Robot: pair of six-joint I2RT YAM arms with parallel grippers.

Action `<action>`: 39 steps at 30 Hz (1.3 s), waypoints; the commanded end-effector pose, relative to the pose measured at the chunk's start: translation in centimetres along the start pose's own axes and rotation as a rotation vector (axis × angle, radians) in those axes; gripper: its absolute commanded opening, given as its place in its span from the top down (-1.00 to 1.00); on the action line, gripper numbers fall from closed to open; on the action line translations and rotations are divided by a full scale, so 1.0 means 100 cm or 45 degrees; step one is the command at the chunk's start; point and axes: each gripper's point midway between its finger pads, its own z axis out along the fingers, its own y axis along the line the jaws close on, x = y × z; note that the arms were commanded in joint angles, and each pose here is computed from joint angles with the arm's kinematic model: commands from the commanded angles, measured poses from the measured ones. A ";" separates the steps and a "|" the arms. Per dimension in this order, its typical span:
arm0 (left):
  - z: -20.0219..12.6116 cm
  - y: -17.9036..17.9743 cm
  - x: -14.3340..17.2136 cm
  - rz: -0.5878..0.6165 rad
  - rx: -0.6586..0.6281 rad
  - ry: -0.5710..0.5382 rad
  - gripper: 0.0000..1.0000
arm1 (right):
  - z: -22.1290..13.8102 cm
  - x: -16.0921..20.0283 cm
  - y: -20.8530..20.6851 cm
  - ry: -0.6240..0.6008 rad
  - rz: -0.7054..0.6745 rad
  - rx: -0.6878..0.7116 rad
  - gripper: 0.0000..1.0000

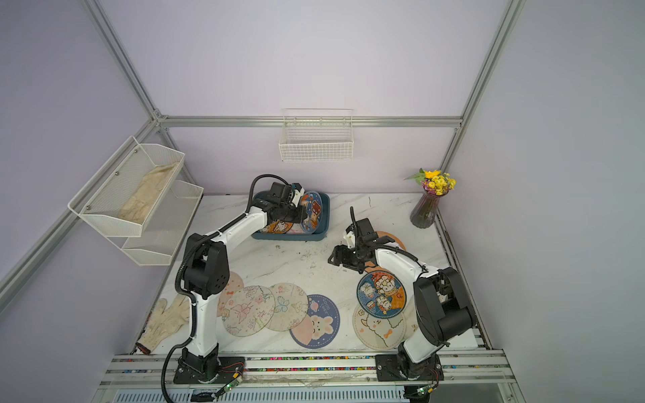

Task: Put the coasters into the storage box
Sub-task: Place the coaster in the storage box.

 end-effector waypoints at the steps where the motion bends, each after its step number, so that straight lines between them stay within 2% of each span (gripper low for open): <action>1: -0.028 0.007 -0.054 0.040 -0.054 -0.191 1.00 | -0.004 0.007 -0.007 0.012 0.032 0.026 -0.39; 7: -0.020 0.058 -0.028 -0.006 -0.281 -0.091 1.00 | 0.002 0.005 -0.009 0.026 0.036 0.031 -0.39; 8: -0.021 0.065 -0.025 -0.015 -0.312 -0.079 0.92 | 0.003 0.004 -0.009 0.026 0.034 0.029 -0.40; 11: -0.023 0.081 -0.014 -0.030 -0.386 -0.046 0.48 | 0.004 0.001 -0.008 0.028 0.032 0.030 -0.40; 16: -0.034 0.094 -0.008 -0.029 -0.482 -0.044 -0.07 | 0.006 -0.002 -0.010 0.026 0.038 0.042 -0.40; 22: -0.046 0.101 -0.011 -0.013 -0.552 -0.064 -0.37 | 0.006 -0.002 -0.013 0.020 0.055 0.065 -0.40; 26: -0.052 0.096 -0.015 -0.012 -0.531 -0.081 -0.48 | 0.004 -0.001 -0.017 0.010 0.077 0.090 -0.40; 33: -0.057 0.066 -0.014 -0.051 -0.340 -0.084 -0.72 | -0.004 0.006 -0.033 -0.009 0.155 0.133 -0.41; 39: -0.064 0.037 -0.003 -0.073 -0.208 -0.088 -0.93 | -0.030 0.016 -0.072 -0.076 0.316 0.264 -0.48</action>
